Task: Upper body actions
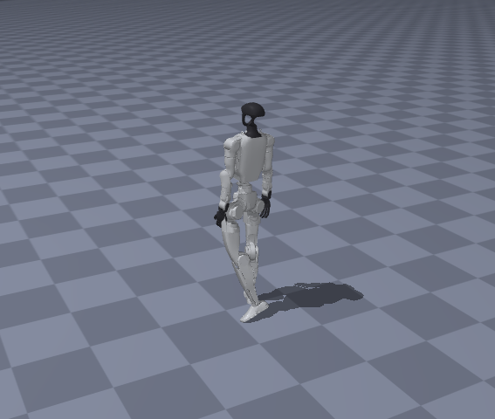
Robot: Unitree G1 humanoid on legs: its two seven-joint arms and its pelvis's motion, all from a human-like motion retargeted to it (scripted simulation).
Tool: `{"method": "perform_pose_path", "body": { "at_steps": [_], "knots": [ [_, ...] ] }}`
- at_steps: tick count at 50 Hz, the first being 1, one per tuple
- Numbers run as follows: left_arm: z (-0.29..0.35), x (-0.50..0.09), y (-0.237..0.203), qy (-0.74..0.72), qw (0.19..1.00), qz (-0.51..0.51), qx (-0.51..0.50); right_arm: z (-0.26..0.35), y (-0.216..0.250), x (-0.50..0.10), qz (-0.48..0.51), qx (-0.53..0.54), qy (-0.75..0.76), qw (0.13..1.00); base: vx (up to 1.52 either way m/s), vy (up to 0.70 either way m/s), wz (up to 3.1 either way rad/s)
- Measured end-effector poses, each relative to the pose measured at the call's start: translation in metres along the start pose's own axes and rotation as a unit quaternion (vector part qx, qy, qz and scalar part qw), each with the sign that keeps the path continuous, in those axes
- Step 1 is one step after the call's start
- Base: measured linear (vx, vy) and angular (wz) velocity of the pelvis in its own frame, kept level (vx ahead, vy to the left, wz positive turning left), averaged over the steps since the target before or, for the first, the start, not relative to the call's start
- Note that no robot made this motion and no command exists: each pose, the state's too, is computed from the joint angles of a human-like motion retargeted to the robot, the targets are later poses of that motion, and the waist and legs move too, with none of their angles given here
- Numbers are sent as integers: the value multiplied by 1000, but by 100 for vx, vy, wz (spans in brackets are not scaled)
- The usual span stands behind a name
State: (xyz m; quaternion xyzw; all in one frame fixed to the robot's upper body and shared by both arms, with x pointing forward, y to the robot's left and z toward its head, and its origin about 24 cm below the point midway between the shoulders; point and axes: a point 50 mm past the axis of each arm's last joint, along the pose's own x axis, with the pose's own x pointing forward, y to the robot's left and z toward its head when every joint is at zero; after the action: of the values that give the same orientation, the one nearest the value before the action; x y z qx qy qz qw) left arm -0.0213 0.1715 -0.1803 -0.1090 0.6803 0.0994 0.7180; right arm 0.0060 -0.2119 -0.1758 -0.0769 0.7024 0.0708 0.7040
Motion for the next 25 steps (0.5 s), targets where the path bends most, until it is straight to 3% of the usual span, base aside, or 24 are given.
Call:
{"method": "perform_pose_path", "body": {
  "at_steps": [13,25],
  "knots": [
    [33,4,-24,-57,996,-38,48,3,-15,-3,-30,11,0,999,-4,-7,-103],
    [-6,1,-15,11,999,-34,33,-13,-3,-1,-11,56,21,998,13,3,-68]
  ]
}}
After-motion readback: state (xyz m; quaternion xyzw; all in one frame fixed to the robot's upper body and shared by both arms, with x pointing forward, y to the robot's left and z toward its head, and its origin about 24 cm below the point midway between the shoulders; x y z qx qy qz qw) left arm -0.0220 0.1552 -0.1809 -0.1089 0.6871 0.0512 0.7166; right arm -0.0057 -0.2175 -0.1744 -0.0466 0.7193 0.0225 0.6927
